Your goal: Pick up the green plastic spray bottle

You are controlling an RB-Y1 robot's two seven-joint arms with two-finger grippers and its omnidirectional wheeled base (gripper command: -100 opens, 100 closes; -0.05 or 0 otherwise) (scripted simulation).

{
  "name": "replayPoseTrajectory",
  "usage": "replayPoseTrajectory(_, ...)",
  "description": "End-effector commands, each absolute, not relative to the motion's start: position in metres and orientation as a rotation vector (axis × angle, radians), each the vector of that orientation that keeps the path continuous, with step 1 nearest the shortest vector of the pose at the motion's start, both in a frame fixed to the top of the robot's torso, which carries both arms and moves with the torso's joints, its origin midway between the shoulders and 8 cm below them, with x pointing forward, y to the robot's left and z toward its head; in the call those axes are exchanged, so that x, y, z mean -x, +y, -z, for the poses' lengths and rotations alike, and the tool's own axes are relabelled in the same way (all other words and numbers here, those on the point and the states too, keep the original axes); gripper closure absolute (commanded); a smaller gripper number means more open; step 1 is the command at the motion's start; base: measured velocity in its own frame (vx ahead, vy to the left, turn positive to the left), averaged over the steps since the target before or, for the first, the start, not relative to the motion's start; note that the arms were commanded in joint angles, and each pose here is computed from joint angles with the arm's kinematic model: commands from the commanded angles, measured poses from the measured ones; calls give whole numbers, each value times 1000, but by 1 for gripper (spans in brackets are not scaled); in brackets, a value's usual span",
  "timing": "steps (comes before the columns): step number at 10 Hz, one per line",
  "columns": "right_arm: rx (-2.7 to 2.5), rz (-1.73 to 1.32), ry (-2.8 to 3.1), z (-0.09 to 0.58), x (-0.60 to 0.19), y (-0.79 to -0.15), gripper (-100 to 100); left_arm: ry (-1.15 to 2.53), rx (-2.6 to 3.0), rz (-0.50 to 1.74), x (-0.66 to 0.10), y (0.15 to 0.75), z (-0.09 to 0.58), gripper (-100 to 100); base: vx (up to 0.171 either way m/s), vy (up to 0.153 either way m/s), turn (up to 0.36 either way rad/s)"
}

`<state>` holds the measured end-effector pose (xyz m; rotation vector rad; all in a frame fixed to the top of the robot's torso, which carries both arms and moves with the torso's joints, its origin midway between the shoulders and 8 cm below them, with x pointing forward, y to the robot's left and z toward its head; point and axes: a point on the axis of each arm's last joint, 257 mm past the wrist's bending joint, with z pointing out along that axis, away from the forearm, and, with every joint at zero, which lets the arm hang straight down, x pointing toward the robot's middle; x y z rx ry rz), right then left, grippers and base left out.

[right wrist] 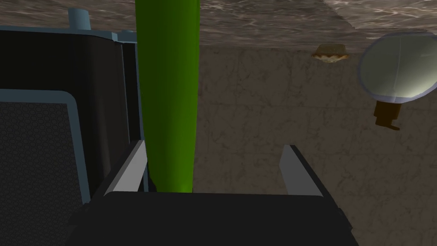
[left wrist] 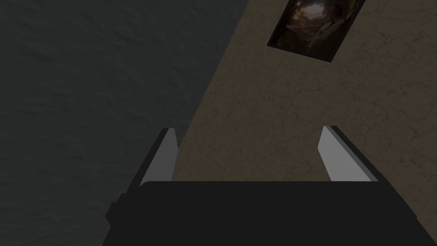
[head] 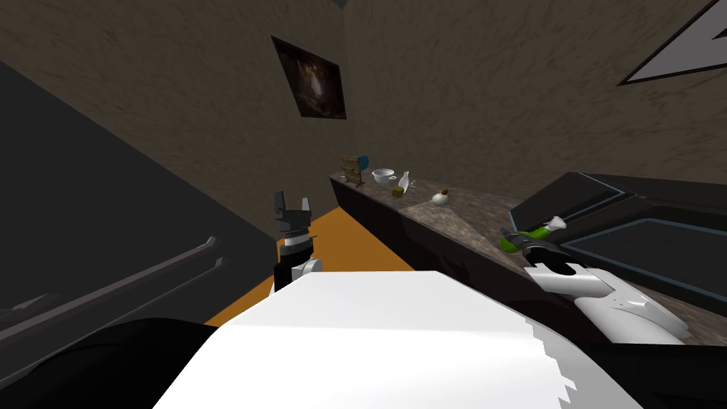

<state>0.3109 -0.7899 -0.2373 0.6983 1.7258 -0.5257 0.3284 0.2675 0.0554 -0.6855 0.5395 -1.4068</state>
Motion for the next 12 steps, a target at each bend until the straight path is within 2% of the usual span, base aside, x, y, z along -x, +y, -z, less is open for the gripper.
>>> replayPoseTrajectory(1,-714,536,1735,244,-306,-796,-100,539,686,1407,-328,268,-55,0,9,12,10)
replayPoseTrajectory(4,-652,495,1728,234,-339,-793,-100,539,686,1407,-328,268,-55,0,16,28,-74)
replayPoseTrajectory(6,-689,520,1744,245,-324,-804,-100,539,686,1407,-328,268,-55,0,14,20,-10)
replayPoseTrajectory(9,-630,488,1731,228,-354,-804,-100,539,686,1407,-328,268,-55,0,15,26,-66)
replayPoseTrajectory(12,-640,504,1742,230,-349,-816,-100,539,686,1407,-328,268,-55,0,15,30,-55)
